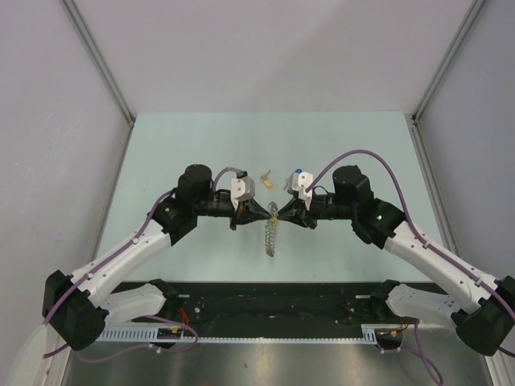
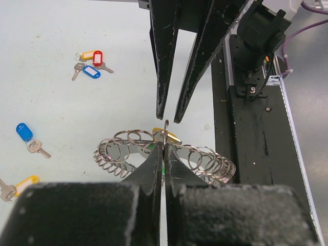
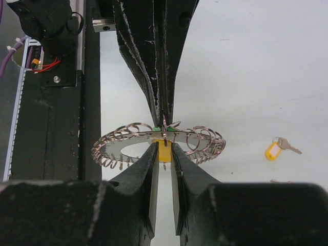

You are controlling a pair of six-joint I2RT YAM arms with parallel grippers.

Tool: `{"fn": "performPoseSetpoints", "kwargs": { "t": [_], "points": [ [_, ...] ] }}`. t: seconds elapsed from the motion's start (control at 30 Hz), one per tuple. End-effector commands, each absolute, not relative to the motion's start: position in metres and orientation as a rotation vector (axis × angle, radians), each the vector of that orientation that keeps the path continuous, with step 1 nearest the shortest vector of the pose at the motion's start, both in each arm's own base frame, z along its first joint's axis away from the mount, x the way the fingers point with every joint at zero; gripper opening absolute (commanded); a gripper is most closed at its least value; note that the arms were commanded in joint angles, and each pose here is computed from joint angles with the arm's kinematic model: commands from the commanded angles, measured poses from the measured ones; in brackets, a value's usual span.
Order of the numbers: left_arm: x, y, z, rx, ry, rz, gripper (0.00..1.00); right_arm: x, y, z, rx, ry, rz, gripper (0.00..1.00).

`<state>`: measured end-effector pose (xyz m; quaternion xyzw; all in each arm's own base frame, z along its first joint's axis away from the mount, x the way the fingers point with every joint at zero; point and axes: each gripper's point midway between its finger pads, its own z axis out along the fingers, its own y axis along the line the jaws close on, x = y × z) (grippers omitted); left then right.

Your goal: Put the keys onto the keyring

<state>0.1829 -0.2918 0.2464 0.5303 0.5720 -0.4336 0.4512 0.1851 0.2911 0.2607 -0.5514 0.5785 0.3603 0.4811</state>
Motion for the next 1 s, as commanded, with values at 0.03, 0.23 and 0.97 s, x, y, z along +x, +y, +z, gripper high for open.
{"fn": "performPoseSetpoints", "kwargs": {
  "t": [0.03, 0.23, 0.97],
  "points": [
    [0.181, -0.295, 0.268, 1.309, 1.316, -1.087, 0.00, 0.188, 0.296, 0.267, -1.343, 1.363, 0.890, 0.19],
    [0.179, -0.295, 0.270, 1.312, 1.310, -1.094, 0.00, 0.190, 0.297, 0.268, -1.342, 1.356, 0.895, 0.19],
    [0.193, -0.293, 0.256, 1.291, 1.451, -1.037, 0.00, 0.180, 0.302, 0.270, -1.362, 1.349, 0.827, 0.00]
  ]
}}
